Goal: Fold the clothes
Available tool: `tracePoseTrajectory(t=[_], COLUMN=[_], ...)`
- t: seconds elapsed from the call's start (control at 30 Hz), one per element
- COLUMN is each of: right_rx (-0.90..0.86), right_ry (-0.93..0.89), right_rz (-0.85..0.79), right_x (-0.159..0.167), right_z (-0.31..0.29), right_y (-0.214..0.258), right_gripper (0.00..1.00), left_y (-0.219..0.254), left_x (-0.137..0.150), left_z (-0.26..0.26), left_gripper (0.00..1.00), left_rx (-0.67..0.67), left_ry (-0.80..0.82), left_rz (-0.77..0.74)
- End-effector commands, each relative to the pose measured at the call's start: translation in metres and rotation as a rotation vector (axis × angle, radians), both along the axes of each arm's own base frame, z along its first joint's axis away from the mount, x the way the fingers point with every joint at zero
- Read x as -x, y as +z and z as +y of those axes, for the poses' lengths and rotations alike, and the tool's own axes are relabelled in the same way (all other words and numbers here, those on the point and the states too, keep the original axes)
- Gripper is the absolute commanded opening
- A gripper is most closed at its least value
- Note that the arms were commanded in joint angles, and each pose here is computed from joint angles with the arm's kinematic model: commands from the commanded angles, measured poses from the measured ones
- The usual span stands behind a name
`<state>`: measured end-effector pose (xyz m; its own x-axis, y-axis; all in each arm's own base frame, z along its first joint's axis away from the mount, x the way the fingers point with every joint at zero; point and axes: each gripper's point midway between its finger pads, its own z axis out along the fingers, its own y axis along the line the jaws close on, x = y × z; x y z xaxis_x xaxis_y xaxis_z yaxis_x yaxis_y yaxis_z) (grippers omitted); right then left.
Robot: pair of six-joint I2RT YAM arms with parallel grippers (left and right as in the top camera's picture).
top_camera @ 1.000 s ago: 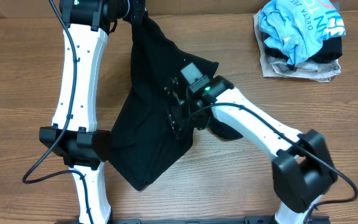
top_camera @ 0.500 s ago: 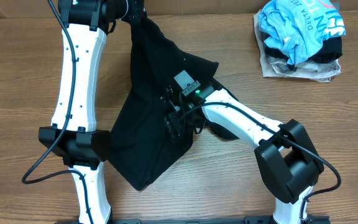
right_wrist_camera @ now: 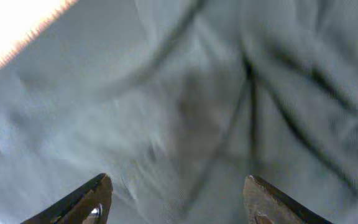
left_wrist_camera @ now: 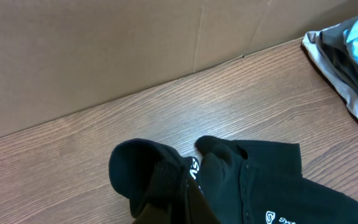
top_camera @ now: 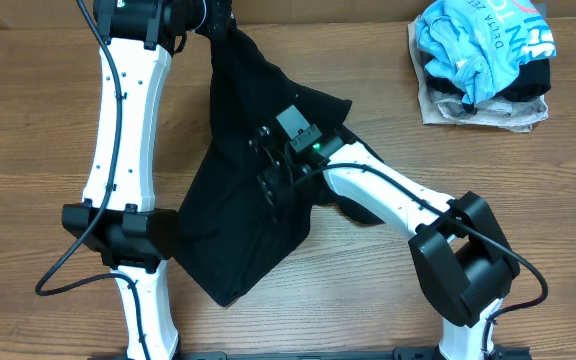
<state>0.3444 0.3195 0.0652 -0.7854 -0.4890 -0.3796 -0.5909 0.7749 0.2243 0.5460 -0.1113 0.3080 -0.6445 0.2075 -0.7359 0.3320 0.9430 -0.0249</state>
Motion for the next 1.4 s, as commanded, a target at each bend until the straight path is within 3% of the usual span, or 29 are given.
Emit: tracePoseTrajectory(t=[0.0, 0.4, 0.77, 0.93, 1.17, 1.37], right_rx=[-0.139, -0.005, 0.007, -0.019, -0.05, -0.056], right_ry=[-0.206, -0.353, -0.372, -0.353, -0.356, -0.373], right_rz=[0.088, 0.232, 0.297, 0.298, 0.275, 0.207], right_x=[-0.007, 0.01, 0.028, 0.029, 0.023, 0.015], right_z=[0.025, 0.002, -0.005, 0.003, 0.008, 0.004], right_y=[0.017, -0.04, -0.06, -0.06, -0.048, -0.017], right_gripper=[0.71, 0.67, 0.52, 0.45, 0.26, 0.25], left_y=[0.01, 0.009, 0.007, 0.006, 0.006, 0.006], left_x=[0.001, 0.002, 0.004, 0.004, 0.003, 0.002], left_z=[0.005, 0.005, 0.005, 0.005, 0.009, 0.014], left_gripper=[0.04, 0.04, 0.04, 0.04, 0.04, 0.04], left_rx=[0.006, 0.006, 0.004, 0.002, -0.011, -0.03], left_ry=[0.017, 0.017, 0.017, 0.018, 0.033, 0.054], left_rz=[-0.019, -0.015, -0.004, 0.0, -0.003, -0.006])
